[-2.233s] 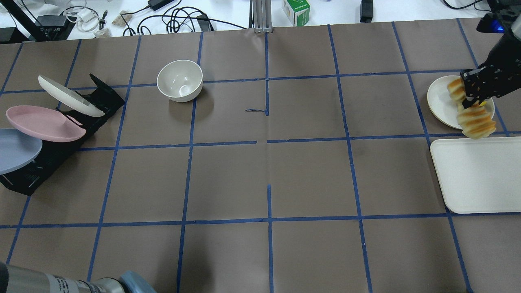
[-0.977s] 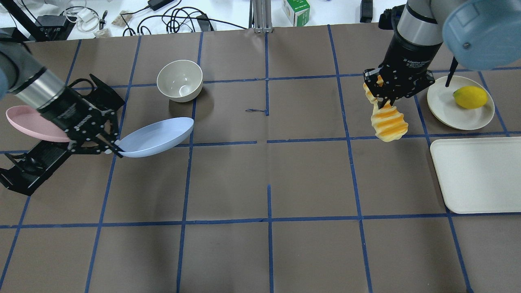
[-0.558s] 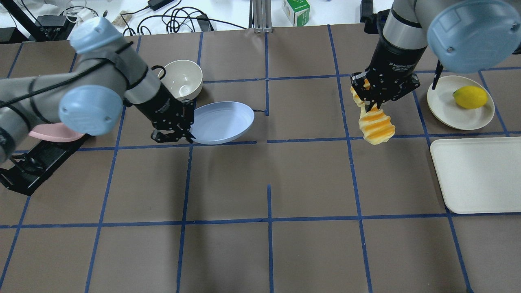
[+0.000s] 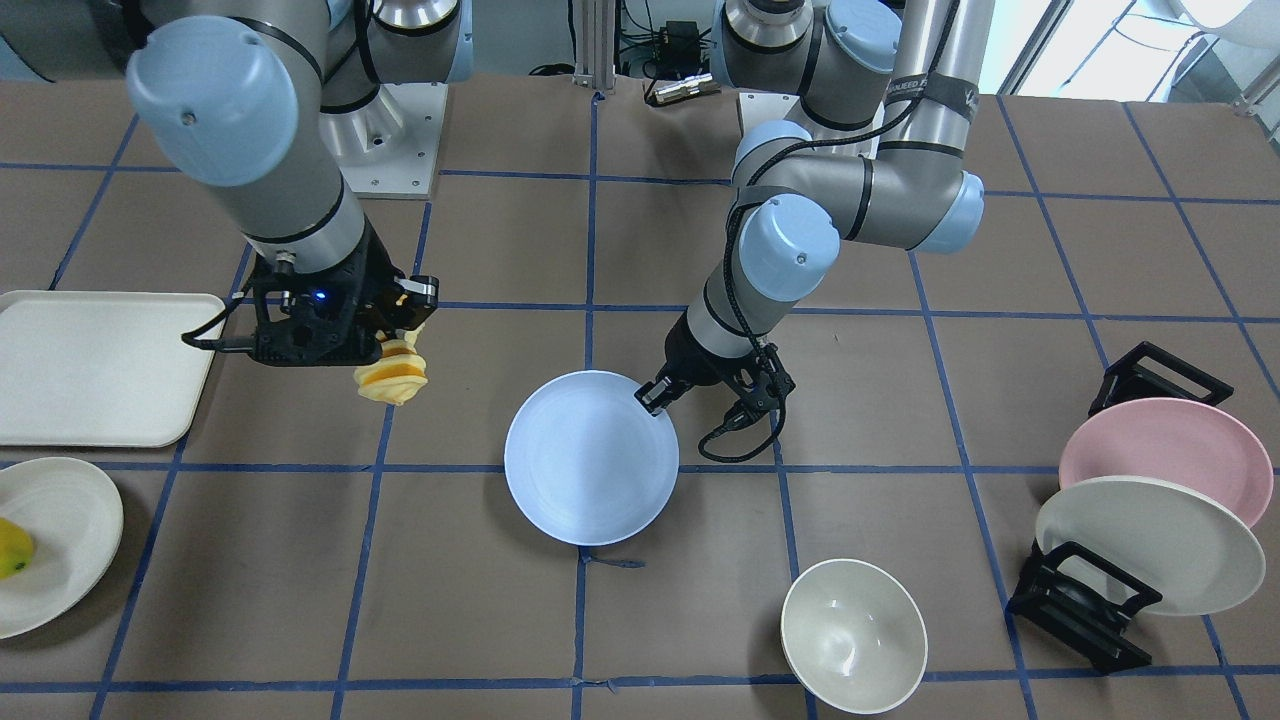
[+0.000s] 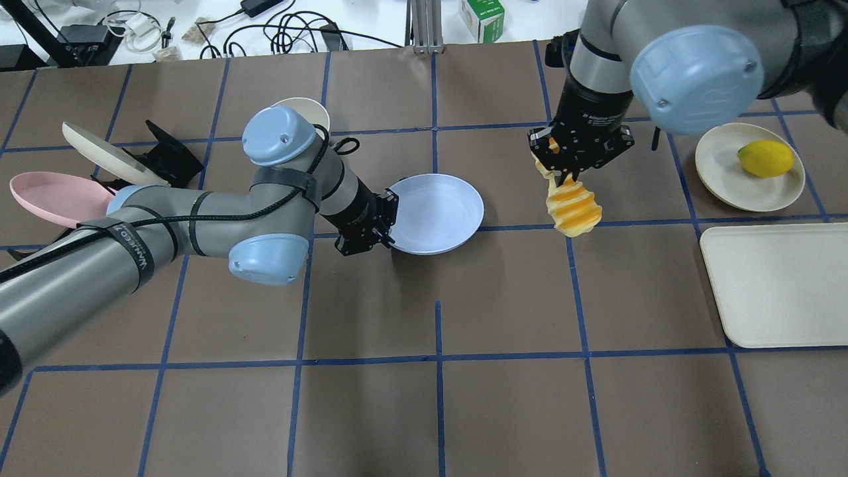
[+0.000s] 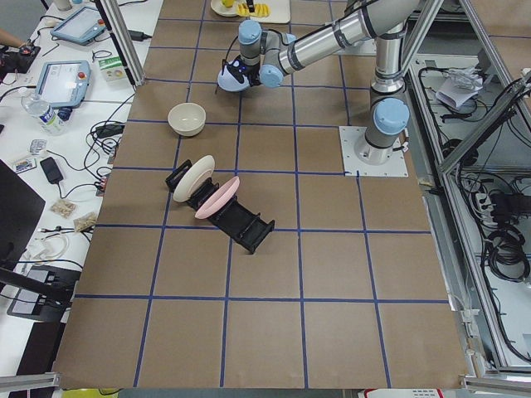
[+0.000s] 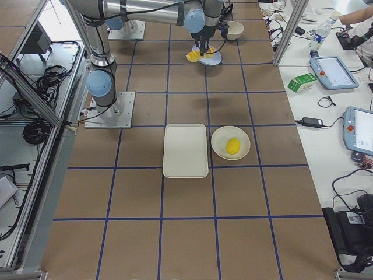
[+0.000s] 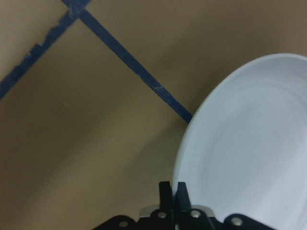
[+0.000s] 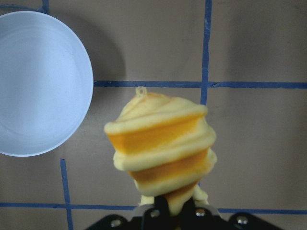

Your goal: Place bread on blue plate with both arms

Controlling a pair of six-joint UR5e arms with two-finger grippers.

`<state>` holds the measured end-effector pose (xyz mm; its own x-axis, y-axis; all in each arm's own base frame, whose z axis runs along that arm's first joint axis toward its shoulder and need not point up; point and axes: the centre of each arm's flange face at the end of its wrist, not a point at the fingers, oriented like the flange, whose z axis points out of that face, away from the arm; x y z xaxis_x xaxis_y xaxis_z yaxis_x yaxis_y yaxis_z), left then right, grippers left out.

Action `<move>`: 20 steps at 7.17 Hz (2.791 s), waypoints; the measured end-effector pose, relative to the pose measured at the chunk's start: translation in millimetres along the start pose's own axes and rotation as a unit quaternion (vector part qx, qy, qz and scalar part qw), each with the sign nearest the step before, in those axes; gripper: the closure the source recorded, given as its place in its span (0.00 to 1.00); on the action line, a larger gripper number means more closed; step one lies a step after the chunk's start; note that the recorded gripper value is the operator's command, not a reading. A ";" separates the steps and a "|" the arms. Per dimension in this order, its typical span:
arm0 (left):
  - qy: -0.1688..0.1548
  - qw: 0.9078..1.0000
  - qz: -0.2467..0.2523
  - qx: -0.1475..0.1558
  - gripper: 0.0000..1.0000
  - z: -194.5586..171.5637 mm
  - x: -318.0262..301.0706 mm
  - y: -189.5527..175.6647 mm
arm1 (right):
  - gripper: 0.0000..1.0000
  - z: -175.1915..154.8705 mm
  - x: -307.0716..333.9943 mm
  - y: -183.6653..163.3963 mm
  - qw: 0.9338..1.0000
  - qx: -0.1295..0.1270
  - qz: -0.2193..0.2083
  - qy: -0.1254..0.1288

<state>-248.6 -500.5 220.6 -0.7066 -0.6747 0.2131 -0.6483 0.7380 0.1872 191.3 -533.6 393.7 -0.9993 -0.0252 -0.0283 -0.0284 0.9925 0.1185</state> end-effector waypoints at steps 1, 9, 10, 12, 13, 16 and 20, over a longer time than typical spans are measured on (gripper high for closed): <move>-0.001 1.000 0.008 -0.001 0.26 13.7 0.0 0.0 | 1.00 12.9 -10.6 -7.2 1.000 0.000 0.000 0.001; -0.078 0.983 0.164 -0.005 0.00 -151.6 18.8 -72.3 | 1.00 119.3 -129.0 -36.8 0.995 0.006 0.090 -0.045; -0.086 0.980 0.177 -0.010 0.00 -198.6 19.0 -60.6 | 0.89 134.0 -144.5 -36.7 0.995 0.006 0.089 -0.047; -0.092 0.978 0.186 -0.016 0.00 -254.1 8.7 -26.7 | 0.86 151.8 -162.0 -42.0 0.994 0.027 0.085 -0.056; -0.092 0.978 0.189 -0.016 0.00 -265.4 3.8 -15.9 | 0.57 160.4 -164.4 -45.4 0.994 0.030 0.084 -0.057; -0.117 0.970 0.214 0.009 0.00 -281.7 -5.6 -3.2 | 0.01 182.3 -161.4 -41.1 0.995 0.017 0.090 -0.048; -0.135 0.958 0.254 0.011 0.00 -278.0 -9.5 -8.7 | 0.00 175.7 -158.1 -39.0 0.994 0.020 0.101 -0.048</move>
<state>-157.4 -498.9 483.6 -0.9783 -0.2066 0.0147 -0.2040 0.9733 0.1050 354.9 -547.4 219.2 -0.9776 0.1842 -0.1020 0.1751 0.9802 0.0922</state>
